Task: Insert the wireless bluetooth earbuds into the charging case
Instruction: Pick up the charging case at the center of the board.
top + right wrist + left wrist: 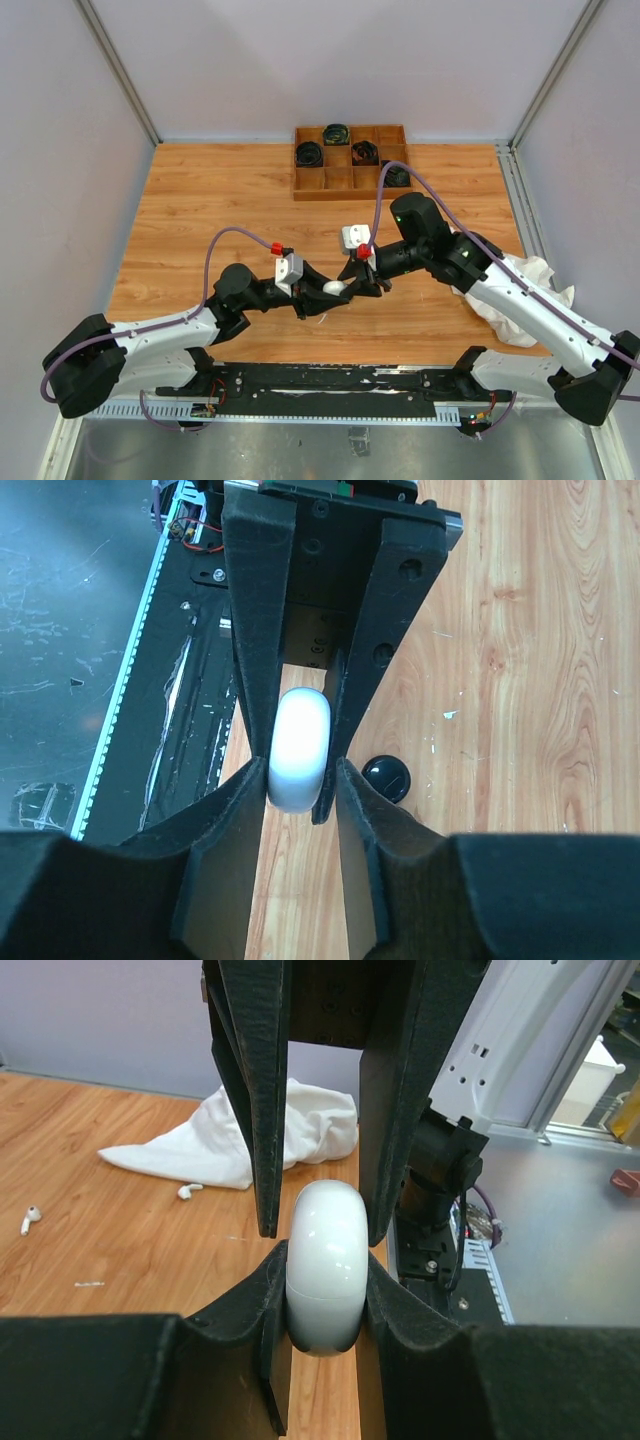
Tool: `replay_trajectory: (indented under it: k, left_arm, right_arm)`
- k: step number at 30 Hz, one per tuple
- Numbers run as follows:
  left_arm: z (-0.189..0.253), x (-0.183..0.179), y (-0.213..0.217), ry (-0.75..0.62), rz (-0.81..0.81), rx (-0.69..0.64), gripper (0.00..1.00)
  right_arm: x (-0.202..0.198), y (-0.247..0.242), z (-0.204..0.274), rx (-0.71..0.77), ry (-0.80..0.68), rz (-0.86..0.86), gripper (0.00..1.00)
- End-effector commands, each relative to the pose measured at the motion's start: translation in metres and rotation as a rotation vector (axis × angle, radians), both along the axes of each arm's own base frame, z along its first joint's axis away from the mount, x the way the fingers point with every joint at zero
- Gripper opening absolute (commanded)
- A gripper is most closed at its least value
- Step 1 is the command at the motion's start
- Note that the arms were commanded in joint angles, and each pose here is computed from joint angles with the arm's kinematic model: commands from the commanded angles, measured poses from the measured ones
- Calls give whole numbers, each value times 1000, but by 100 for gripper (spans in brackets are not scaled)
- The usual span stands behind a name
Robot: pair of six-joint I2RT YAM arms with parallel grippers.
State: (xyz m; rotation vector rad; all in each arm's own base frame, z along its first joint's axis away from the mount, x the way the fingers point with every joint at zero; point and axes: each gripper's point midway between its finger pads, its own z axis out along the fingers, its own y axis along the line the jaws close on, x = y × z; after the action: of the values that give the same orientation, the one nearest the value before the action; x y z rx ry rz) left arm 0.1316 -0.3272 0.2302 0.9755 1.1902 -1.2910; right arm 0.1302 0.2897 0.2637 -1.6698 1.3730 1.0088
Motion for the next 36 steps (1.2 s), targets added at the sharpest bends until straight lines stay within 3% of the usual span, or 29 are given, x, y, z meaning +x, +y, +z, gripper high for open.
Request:
replay_trajectory:
  k: [1, 6, 10, 15, 19, 31, 36]
  left_arm:
    - [23, 4, 0, -32, 15, -69, 0]
    - [23, 5, 2, -26, 29, -83, 2]
    - [20, 7, 5, -23, 49, -93, 12]
    - [20, 9, 12, -17, 87, -121, 34]
    - [20, 8, 16, -9, 92, -142, 41]
    - [27, 4, 12, 12, 48, -177, 41]
    - [21, 4, 9, 27, 33, -162, 29]
  right_arm:
    - [1, 0, 6, 2, 13, -7, 33]
    - [1, 1, 5, -8, 26, -6, 20]
    - [3, -1, 6, -19, 19, -19, 2]
    - [6, -7, 7, -40, 3, -52, 1]
    - [5, -9, 8, -53, 13, -58, 1]
    - [5, -5, 6, -58, 41, -55, 1]
    - [5, -6, 9, -53, 40, -59, 1]
